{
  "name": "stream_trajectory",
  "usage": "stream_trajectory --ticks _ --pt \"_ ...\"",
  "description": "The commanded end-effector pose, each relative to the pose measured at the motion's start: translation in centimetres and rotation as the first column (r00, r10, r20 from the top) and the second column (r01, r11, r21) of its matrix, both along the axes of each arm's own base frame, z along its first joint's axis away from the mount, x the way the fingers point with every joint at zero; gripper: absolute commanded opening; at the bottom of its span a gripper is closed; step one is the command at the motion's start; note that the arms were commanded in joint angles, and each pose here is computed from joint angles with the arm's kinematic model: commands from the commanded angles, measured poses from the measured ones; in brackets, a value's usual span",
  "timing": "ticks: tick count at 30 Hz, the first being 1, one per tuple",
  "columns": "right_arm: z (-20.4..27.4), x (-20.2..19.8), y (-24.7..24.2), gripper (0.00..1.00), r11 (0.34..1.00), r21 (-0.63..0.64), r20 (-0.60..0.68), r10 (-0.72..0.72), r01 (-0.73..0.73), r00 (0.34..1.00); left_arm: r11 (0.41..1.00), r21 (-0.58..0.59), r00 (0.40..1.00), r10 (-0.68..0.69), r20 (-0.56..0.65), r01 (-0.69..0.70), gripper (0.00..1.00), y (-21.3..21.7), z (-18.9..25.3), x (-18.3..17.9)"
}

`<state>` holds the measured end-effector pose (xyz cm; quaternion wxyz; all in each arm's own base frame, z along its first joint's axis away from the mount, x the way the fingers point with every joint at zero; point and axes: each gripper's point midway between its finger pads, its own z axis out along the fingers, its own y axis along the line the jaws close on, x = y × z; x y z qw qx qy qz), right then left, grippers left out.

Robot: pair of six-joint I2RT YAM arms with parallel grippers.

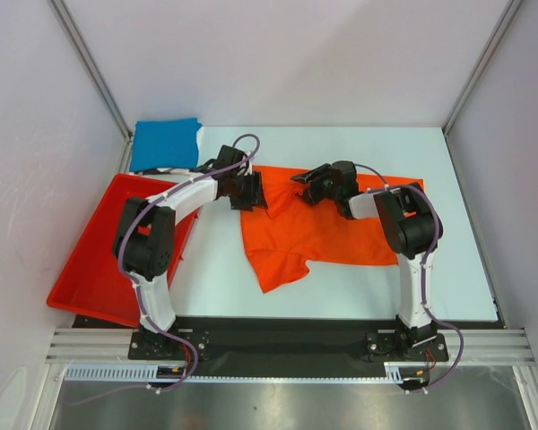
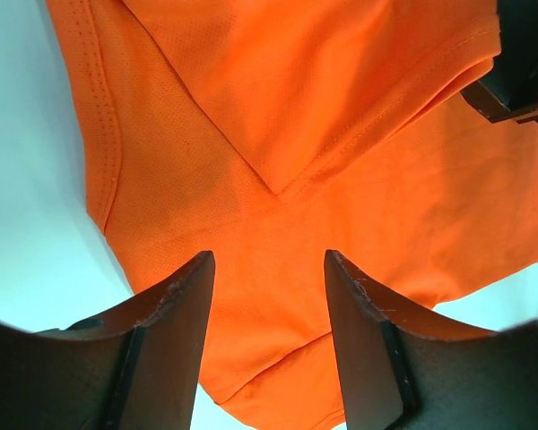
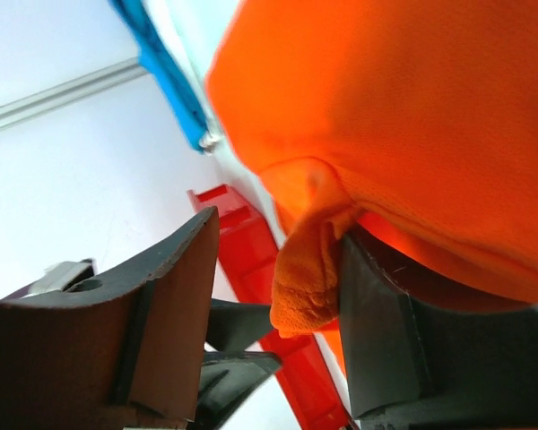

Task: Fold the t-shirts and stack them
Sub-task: Fold the tshirt

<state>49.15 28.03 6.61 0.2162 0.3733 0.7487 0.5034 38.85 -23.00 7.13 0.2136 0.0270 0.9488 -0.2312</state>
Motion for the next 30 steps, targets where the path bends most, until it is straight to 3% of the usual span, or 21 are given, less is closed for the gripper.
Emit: stream_trajectory --ticks 1,11,16,17,18,20,26,28,30 --pt "2.5 -0.6 -0.5 0.56 0.999 -0.04 0.004 0.016 -0.016 1.0 0.999 -0.047 0.999 0.002 0.042 0.0 0.57 -0.8 1.6 1.5" --pt "0.9 -3.2 -2.3 0.5 0.984 -0.14 -0.021 0.111 -0.113 0.994 0.998 -0.058 1.0 -0.004 0.03 0.006 0.57 -1.1 1.2 1.8" --pt "-0.7 -3.2 -2.4 0.31 0.979 -0.136 -0.047 0.144 -0.149 0.988 0.998 -0.059 1.0 -0.004 0.027 0.005 0.57 -1.2 1.2 1.8" --pt "-0.8 -3.3 -2.3 0.24 0.978 -0.14 -0.047 0.148 -0.153 0.988 0.998 -0.059 1.0 0.0 0.027 0.002 0.57 -1.1 1.2 1.9" --pt "-1.2 -3.5 -2.5 0.11 0.977 -0.145 -0.067 0.148 -0.156 0.987 0.998 -0.056 1.0 0.002 0.022 -0.001 0.57 -1.0 1.1 1.8" --pt "-1.7 -3.7 -2.7 0.04 0.97 -0.174 -0.082 0.157 -0.169 0.984 0.998 -0.064 1.0 0.005 0.028 -0.004 0.57 -1.1 1.3 2.0" --pt "-4.3 -5.3 -3.2 0.13 0.926 -0.274 -0.159 0.223 -0.259 0.962 0.993 -0.114 0.999 0.019 0.035 -0.015 0.57 -2.1 2.7 3.1" --pt "-5.1 -5.7 -3.6 0.27 0.897 -0.327 -0.18 0.25 -0.298 0.951 0.991 -0.133 0.999 0.029 0.043 -0.024 0.57 -2.4 3.3 3.7" --pt "-4.9 -6.2 -4.3 0.33 0.866 -0.377 -0.197 0.27 -0.327 0.942 0.989 -0.145 0.999 0.026 0.04 -0.02 0.57 -2.8 3.2 4.0"
